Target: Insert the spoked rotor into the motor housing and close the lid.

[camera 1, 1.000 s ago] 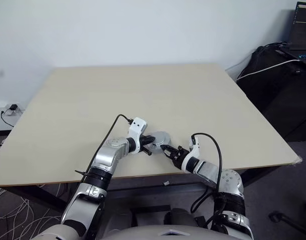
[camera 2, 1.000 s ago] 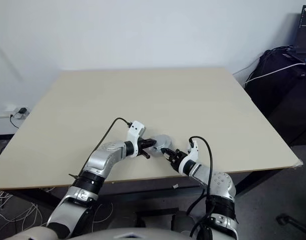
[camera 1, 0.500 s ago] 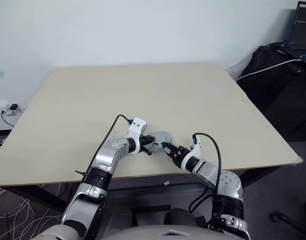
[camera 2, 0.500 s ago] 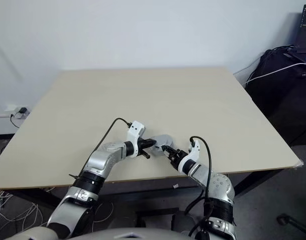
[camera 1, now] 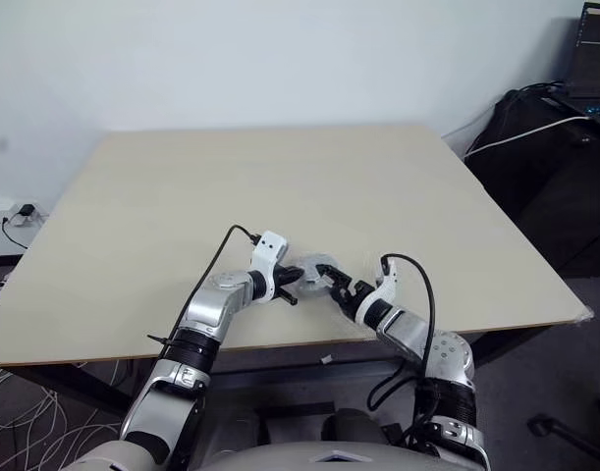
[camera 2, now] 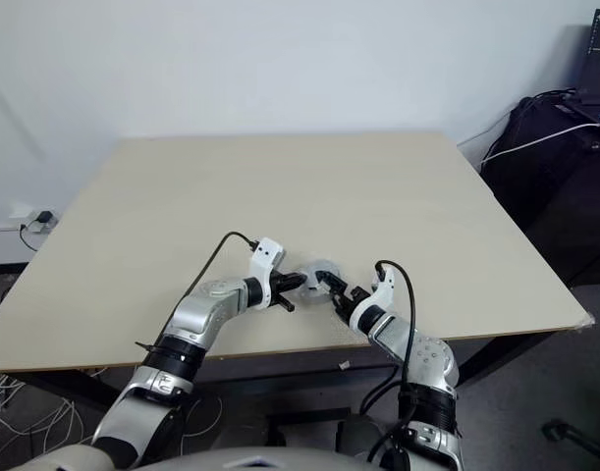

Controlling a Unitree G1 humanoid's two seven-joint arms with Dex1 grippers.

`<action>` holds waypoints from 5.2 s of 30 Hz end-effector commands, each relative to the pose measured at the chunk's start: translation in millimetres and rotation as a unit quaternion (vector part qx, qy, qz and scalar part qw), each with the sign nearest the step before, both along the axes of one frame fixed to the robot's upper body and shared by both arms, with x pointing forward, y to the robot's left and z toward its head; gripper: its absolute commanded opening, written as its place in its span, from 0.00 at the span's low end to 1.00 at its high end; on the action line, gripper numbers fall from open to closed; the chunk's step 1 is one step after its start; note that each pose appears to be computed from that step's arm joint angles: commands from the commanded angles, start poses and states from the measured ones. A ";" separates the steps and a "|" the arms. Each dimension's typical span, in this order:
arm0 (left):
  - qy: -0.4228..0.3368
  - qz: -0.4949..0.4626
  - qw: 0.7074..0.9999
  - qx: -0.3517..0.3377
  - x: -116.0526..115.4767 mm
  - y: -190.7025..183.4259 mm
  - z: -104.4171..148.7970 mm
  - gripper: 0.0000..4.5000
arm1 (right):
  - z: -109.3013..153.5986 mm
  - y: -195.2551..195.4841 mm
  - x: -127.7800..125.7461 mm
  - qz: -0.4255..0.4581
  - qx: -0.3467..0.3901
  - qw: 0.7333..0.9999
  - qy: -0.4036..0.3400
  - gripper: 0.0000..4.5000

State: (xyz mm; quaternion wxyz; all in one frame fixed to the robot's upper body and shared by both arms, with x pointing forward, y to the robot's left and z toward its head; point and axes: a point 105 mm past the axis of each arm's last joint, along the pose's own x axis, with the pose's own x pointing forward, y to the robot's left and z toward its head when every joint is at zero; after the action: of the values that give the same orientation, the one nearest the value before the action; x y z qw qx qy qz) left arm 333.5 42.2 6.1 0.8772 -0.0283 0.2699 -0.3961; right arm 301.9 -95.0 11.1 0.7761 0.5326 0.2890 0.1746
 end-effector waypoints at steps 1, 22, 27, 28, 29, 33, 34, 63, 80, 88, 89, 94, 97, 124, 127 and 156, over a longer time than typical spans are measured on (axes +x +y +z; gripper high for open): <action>0.028 -0.007 1.000 0.013 -8.4 -1.3 -14.5 0.00 | 35.7 23.1 9.8 0.023 0.055 0.996 -0.064 0.99; 0.028 -0.004 1.000 0.012 -8.6 -0.8 -14.7 0.00 | 27.8 34.0 13.1 0.046 0.034 0.997 -0.057 0.99; 0.028 -0.005 1.000 0.012 -9.1 -1.2 -15.1 0.00 | 21.6 23.4 24.1 -0.007 0.011 0.999 -0.047 0.99; 0.028 -0.005 1.000 0.011 -9.3 -1.4 -15.1 0.00 | 18.4 23.4 24.6 -0.010 0.003 0.999 -0.039 0.99; 0.028 -0.005 1.000 0.011 -9.6 -1.6 -15.2 0.00 | 16.8 24.1 24.3 -0.010 0.000 0.999 -0.035 0.99; 0.029 -0.006 1.000 0.010 -10.1 -2.2 -15.3 0.00 | 26.8 36.6 16.1 0.037 0.025 0.997 -0.055 0.99; 0.029 -0.006 1.000 0.010 -10.2 -2.3 -15.3 0.00 | 29.9 40.2 12.8 0.054 0.033 0.996 -0.061 0.99; 0.031 -0.006 0.999 0.009 -10.0 -1.9 -15.9 0.00 | 32.5 44.4 10.2 0.053 0.053 0.996 -0.056 0.38; 0.030 -0.004 1.000 0.006 -9.5 -3.2 -15.2 0.00 | 24.2 42.1 0.5 0.055 0.043 0.997 -0.034 0.30; -0.015 0.033 0.998 -0.051 -2.3 -3.5 9.1 0.00 | 24.2 37.0 4.2 0.037 0.046 0.998 -0.036 0.30; -0.024 0.041 0.997 -0.069 -1.5 -3.5 15.5 0.00 | 23.7 36.1 4.1 0.035 0.046 0.998 -0.035 0.30; -0.063 0.087 0.977 -0.182 0.6 2.6 57.5 0.00 | 22.1 28.8 4.9 0.020 0.045 0.998 -0.034 0.29; -0.081 0.109 0.959 -0.248 -4.7 12.7 80.4 0.00 | 21.9 24.7 5.3 0.013 0.044 0.998 -0.034 0.29; 0.177 0.218 0.803 -0.526 -78.7 40.6 30.5 0.86 | 104.4 60.8 -11.6 0.067 0.127 0.982 -0.122 0.29; 0.180 0.193 0.787 -0.559 -75.2 34.6 41.2 0.99 | 104.2 69.7 -20.1 0.090 0.131 0.981 -0.113 0.29; 0.188 0.210 0.721 -0.633 -59.3 36.2 44.8 0.99 | 85.3 65.5 -29.5 0.100 0.121 0.986 -0.058 0.29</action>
State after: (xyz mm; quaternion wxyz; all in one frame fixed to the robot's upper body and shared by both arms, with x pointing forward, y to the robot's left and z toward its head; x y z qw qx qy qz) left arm 268.4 93.6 36.9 0.6801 -0.6790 0.1248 -0.2466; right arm 272.6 -35.7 69.7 0.7127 0.5687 0.3072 0.2725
